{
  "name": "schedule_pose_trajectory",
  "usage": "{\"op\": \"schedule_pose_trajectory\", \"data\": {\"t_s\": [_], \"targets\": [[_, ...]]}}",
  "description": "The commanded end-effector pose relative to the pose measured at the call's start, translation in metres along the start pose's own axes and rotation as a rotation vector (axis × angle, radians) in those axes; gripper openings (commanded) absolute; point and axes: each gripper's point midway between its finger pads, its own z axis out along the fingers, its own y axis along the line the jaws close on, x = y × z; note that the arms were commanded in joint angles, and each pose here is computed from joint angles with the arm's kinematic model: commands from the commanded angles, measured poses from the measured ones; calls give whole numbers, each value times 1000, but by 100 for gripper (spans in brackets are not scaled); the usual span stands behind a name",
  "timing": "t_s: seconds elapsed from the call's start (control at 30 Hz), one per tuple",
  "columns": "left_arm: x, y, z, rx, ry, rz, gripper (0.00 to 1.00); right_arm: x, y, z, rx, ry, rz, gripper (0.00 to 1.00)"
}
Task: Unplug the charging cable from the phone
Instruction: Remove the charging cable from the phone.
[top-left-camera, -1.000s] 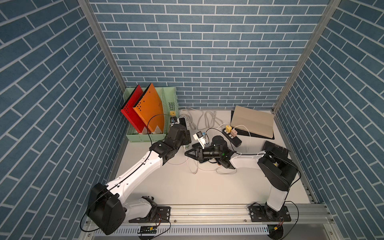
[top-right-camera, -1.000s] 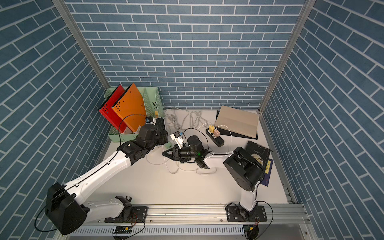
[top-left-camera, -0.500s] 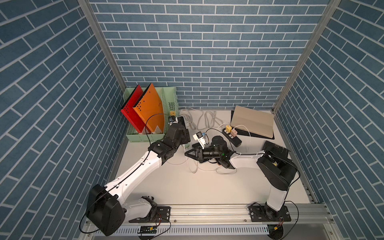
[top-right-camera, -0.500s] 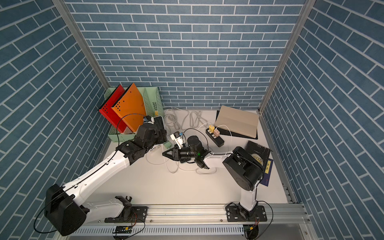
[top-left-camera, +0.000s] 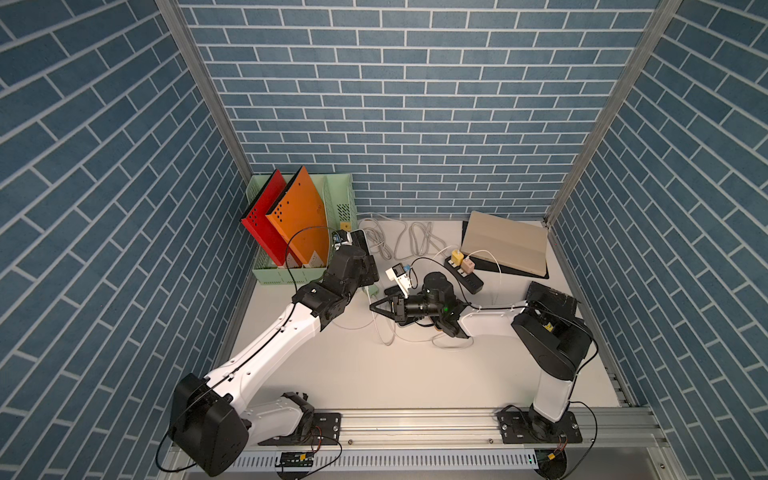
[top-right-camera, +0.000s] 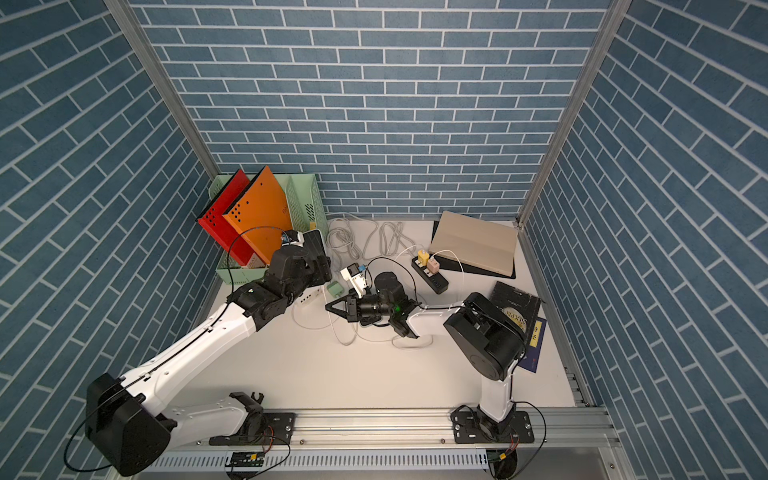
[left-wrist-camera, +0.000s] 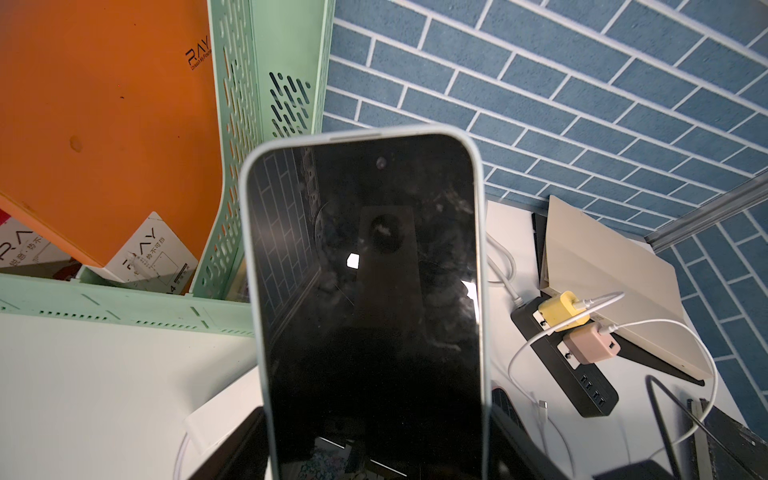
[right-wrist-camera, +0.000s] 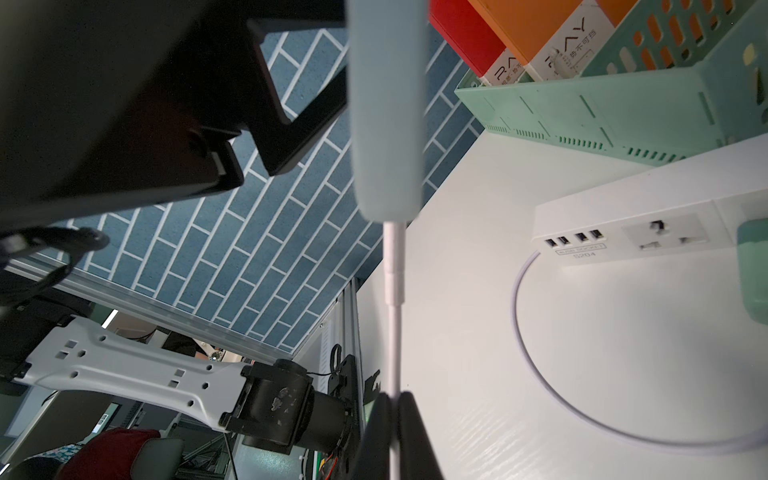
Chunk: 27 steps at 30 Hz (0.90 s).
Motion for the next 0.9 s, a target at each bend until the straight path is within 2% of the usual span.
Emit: {"op": "schedule_pose_trajectory", "data": {"t_s": [0.0,0.07,0.53,0.6,0.7,0.87], "targets": [[-26,-4,-9,23,-86,-34,0,-4,12,-2,-27,-17,-40,3],[-26,-3,-10,17,-87,-32,0,-5,14,-2,-33,-18,-45,0],[-34,13,-13,-17,-108,-40,0,4,17,-7,-28,4,-35,0],[-33,15,-14,-25,-106,-41,0,3,15,-7,-19,1,-32,9],[-34,17,-18,-23,-115,-44,0,1,13,-7,-4,7,-20,34],[-36,18,-22,-26,-115,-43,0,-8,8,-11,39,5,-28,60]]}}
